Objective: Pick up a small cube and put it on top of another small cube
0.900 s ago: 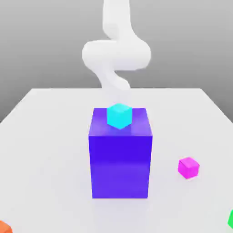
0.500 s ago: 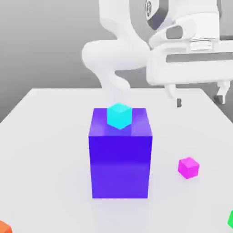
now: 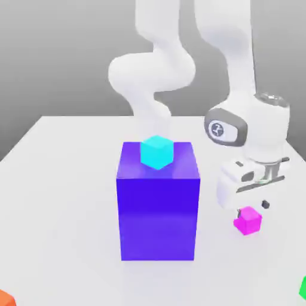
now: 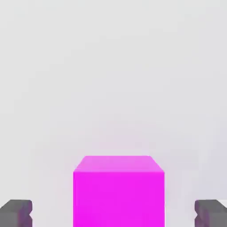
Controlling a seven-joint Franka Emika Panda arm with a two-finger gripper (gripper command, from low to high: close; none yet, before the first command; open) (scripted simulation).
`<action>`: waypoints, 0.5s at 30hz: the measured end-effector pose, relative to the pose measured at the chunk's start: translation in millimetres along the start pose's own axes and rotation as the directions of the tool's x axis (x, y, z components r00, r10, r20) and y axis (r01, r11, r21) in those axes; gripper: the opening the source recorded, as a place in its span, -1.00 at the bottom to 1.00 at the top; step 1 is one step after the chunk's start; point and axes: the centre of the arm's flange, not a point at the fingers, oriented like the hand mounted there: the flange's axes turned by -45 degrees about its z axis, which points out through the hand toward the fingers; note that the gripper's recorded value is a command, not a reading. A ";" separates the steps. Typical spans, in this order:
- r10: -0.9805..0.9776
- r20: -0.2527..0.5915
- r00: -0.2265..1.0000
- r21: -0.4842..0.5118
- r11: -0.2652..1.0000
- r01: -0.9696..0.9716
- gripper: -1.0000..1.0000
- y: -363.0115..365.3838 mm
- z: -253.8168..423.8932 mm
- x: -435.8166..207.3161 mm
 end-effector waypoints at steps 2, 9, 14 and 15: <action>0.000 0.000 1.000 0.000 1.000 0.000 -1.00 0.0 0.0 0.0; 0.001 -0.002 1.000 0.002 1.000 -0.001 -1.00 -0.9 -11.1 1.1; -0.003 -0.001 1.000 -0.003 1.000 0.003 -1.00 -0.6 -52.9 -0.1; -0.017 0.000 1.000 -0.002 1.000 0.017 -1.00 -1.0 -57.8 5.9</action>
